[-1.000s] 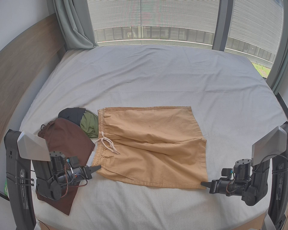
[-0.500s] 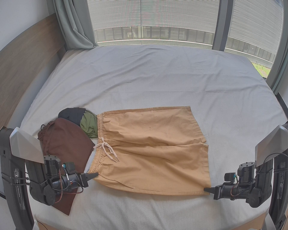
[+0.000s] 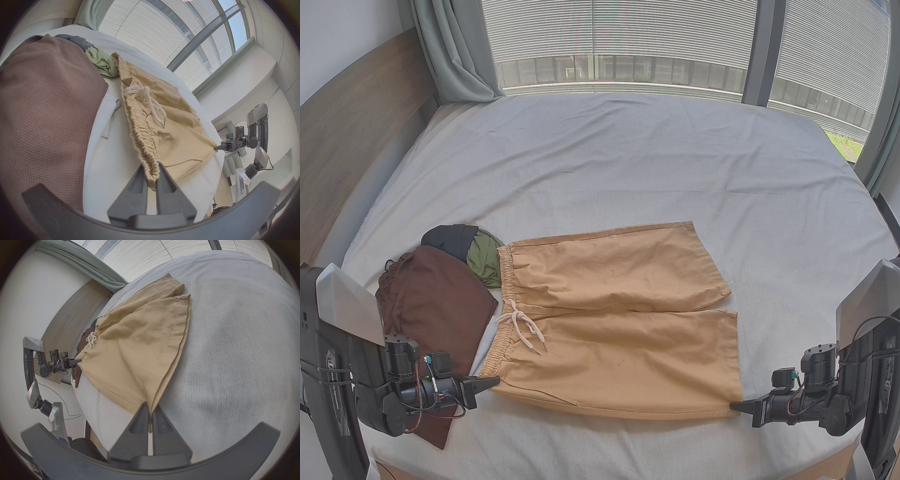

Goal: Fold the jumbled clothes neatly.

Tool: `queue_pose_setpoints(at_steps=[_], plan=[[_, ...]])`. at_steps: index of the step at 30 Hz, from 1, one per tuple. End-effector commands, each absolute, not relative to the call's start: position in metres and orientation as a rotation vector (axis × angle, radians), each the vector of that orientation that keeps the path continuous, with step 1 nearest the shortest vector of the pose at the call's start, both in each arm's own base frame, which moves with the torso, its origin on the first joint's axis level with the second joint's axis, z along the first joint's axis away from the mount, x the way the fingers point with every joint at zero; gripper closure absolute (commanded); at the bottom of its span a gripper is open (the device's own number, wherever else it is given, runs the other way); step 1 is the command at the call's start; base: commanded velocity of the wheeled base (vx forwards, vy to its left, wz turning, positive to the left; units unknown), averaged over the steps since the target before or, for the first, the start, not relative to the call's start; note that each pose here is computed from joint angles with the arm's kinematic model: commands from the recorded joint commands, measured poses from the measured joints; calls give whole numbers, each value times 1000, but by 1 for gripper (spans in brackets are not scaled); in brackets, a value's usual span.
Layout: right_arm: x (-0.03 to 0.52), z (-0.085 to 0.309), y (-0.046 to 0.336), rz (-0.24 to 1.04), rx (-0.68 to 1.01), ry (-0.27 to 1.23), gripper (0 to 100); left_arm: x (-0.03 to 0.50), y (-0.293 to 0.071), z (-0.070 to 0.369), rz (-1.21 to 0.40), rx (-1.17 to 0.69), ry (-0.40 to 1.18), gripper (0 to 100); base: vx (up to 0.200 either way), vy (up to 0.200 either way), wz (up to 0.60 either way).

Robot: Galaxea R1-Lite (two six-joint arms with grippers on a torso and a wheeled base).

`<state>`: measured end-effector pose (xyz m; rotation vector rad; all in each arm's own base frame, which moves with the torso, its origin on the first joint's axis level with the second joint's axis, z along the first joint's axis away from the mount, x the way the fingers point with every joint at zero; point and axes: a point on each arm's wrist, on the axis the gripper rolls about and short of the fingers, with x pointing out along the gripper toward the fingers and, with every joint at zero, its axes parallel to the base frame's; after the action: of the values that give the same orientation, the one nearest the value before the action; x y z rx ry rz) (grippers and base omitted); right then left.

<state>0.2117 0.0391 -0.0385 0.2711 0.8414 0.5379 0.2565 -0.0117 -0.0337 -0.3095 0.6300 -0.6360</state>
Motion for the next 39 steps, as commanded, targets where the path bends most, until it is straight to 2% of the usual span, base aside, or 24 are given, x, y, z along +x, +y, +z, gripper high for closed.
queue_pose_setpoints(at_steps=[1, 6, 7, 8, 9, 39], plan=[[207, -40, 38, 533, 273, 863, 100, 255, -11, -37, -631, -312, 642, 100, 0, 0, 0], [207, -40, 38, 533, 273, 863, 100, 257, -11, -37, -632, -311, 638, 100, 0, 0, 0], [207, -40, 38, 533, 273, 863, 100, 256, -11, -37, -634, -310, 637, 0, 0, 0, 0], [207, -40, 38, 532, 273, 864, 100, 256, -11, -37, -634, -310, 639, 0, 0, 0, 0], [207, -40, 38, 533, 272, 866, 0, 256, -11, -37, -635, -310, 639, 0, 0, 0, 0], [209, -40, 40, 542, 273, 859, 0, 264, -14, -49, -639, -320, 656, 0, 0, 0, 0]])
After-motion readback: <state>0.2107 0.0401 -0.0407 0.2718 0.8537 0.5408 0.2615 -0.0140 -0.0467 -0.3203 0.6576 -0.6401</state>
